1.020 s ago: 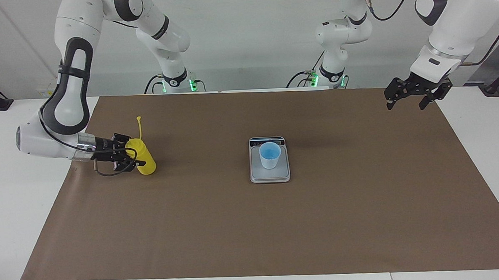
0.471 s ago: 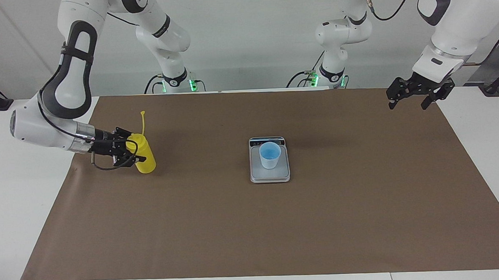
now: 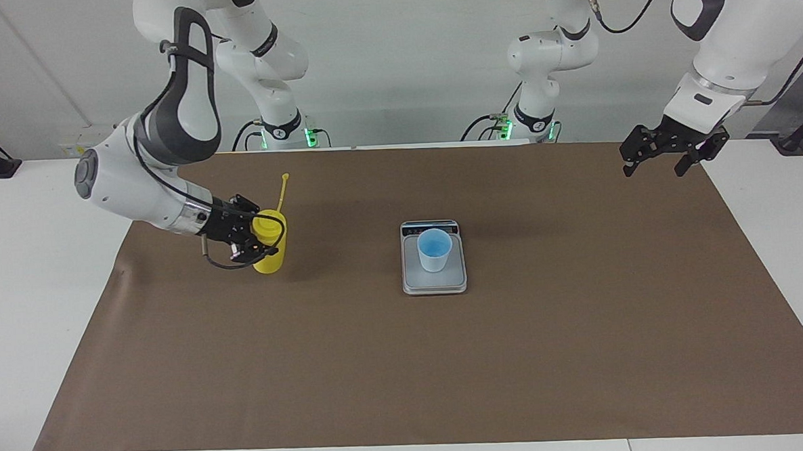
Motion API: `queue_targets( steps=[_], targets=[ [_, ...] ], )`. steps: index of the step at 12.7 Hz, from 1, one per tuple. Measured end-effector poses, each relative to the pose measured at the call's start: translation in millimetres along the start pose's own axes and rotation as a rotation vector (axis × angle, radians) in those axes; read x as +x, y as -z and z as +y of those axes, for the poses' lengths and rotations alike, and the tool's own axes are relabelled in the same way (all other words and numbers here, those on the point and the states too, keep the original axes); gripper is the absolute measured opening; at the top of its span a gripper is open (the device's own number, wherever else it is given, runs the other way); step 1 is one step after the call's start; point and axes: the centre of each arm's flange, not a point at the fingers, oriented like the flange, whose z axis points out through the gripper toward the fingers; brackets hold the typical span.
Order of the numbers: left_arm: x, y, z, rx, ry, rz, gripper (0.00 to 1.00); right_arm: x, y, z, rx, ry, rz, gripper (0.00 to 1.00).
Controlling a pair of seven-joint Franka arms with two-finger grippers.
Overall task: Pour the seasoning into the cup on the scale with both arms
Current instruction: 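Lift the yellow bottle with the right gripper toward the scale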
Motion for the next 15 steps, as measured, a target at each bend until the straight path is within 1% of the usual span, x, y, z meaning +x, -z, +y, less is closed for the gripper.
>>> queue_targets(
  steps=[2, 5, 9, 11, 12, 13, 14, 15],
  targets=[
    [0.0, -0.1, 0.0, 0.000, 0.001, 0.000, 1.00, -35.1, -17.3, -8.8, -0.003, -0.020, 0.089, 0.57],
    [0.0, -0.6, 0.1, 0.000, 0.003, -0.001, 1.00, -87.9, -44.2, -16.6, 0.011, -0.054, 0.187, 0.56],
    [0.1, -0.6, 0.8, -0.001, 0.003, -0.001, 1.00, -146.8, -68.7, -19.1, 0.041, 0.001, 0.326, 0.56],
    [0.1, -0.6, 0.8, -0.001, 0.003, -0.001, 1.00, -176.3, -72.0, -19.0, 0.064, 0.037, 0.396, 0.56],
    [0.1, -0.6, 0.9, -0.001, 0.003, -0.001, 1.00, -188.9, -71.5, -21.0, 0.103, 0.037, 0.434, 0.56],
    [0.1, -0.6, 1.1, -0.001, 0.003, -0.001, 1.00, -204.2, -72.4, -25.0, 0.165, 0.028, 0.457, 0.56],
    [0.1, -0.6, 1.5, -0.001, 0.002, -0.001, 1.00, -215.7, -74.7, -28.4, 0.205, 0.022, 0.460, 0.56],
    [0.1, -0.6, 1.8, -0.001, 0.002, -0.001, 1.00, -222.9, -77.5, -31.7, 0.222, 0.023, 0.460, 0.56]
  ],
)
